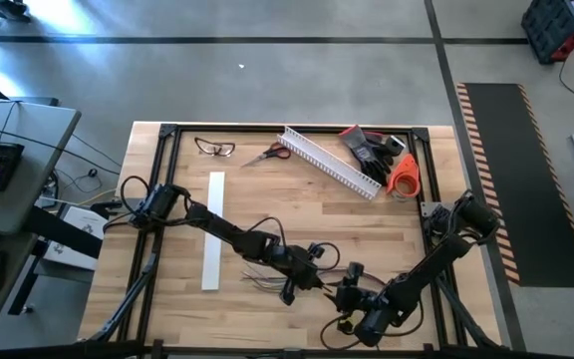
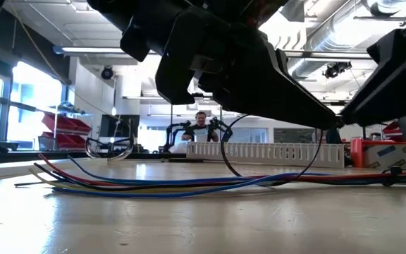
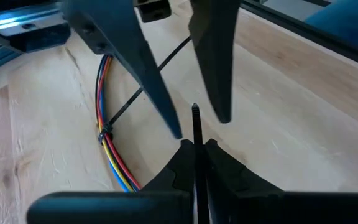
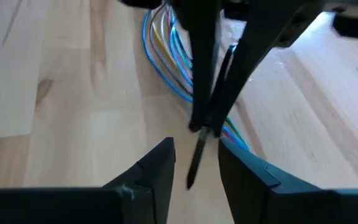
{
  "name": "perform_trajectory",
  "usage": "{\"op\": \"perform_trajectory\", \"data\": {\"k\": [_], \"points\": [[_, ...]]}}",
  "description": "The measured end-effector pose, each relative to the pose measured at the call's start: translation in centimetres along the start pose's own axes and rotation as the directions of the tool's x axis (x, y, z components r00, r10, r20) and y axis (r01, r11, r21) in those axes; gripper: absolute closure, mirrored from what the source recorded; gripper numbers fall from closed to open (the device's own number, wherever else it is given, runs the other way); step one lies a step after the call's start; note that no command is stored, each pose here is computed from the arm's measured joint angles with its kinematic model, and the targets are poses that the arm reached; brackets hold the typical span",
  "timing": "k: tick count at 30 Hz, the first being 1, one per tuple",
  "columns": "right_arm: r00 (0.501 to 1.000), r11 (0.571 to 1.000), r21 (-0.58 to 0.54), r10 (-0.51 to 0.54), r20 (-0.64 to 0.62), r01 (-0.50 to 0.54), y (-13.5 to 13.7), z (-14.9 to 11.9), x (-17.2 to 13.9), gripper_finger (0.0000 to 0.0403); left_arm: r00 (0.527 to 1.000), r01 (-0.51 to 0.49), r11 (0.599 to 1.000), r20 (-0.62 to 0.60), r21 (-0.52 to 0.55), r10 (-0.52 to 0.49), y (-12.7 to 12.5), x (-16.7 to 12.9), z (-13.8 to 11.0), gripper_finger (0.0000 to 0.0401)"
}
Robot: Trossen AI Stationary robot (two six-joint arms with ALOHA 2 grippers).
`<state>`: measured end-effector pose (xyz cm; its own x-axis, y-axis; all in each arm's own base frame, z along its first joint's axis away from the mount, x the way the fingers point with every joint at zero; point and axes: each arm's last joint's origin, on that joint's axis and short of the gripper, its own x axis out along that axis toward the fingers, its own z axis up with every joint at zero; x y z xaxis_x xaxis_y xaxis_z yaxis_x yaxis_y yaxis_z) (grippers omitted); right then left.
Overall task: Ziptie cables
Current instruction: Wrap the black zip tie on the cable wires
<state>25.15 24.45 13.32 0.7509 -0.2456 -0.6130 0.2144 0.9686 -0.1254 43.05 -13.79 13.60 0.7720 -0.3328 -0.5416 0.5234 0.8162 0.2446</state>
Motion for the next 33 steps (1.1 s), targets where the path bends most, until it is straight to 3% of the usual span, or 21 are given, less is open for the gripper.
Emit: {"op": "perform_trajectory", "data": {"k": [9,33], "points": [[1.0,0.999,-0.03,-0.02,-0.005,0.02,0.1,-0.6,0.8,0.0323,1.0,0.001,1.0,0.003,-0.008,-0.001,0.0,0.0,0.0,0.0401],[0.999,0.999,0.017,-0.05,-0.005,0.05,0.6,0.1,0.6,0.0325,1.0,-0.002,0.999,0.005,-0.032,0.002,0.0,0.0,0.1,0.0401]]}}
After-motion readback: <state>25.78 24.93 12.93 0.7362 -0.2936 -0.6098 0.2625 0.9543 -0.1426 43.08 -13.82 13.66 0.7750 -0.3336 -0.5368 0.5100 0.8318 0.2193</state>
